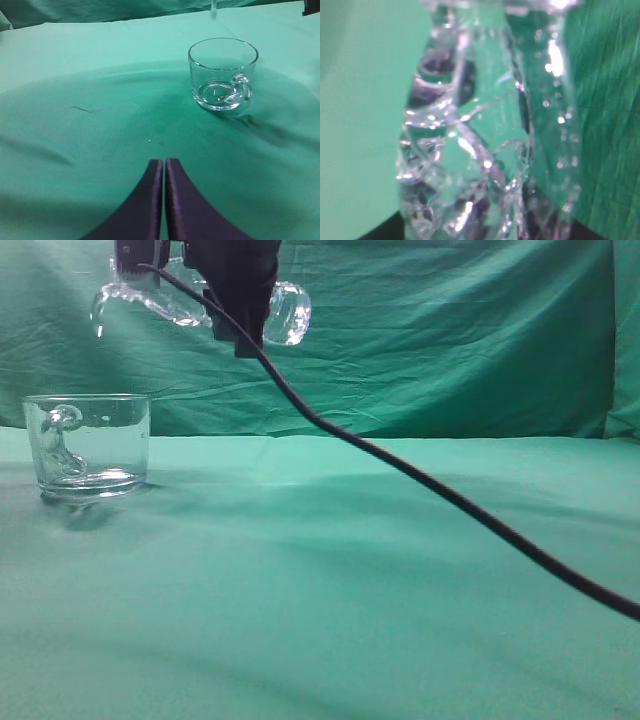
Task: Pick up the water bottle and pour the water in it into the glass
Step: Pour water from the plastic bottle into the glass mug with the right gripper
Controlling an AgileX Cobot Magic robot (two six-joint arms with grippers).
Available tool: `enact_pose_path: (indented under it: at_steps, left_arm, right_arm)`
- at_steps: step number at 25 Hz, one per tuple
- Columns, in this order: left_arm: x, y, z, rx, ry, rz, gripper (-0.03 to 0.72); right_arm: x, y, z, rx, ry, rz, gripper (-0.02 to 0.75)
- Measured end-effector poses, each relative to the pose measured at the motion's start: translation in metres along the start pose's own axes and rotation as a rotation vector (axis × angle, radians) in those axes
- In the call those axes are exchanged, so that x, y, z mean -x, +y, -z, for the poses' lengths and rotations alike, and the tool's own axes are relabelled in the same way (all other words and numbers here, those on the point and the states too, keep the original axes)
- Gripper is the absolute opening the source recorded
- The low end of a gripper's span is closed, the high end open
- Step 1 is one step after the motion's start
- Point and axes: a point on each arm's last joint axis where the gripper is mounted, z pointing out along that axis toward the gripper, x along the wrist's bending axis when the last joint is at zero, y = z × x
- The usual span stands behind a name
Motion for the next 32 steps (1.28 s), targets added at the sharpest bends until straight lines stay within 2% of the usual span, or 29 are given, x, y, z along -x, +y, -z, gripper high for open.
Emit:
enact_pose_path:
  at_steps: [9, 32]
  left_arm:
    - [0.0000, 0.0000, 0.0000, 0.000, 0.000, 0.000, 0.000]
    - [0.0000, 0.0000, 0.0000, 0.000, 0.000, 0.000, 0.000]
  right_arm:
    - [0.0021, 0.0003, 0.0000, 0.003, -0.023, 0.052, 0.272]
    - [0.0022, -0.0009, 0.0000, -0.009, -0.024, 0.039, 0.272]
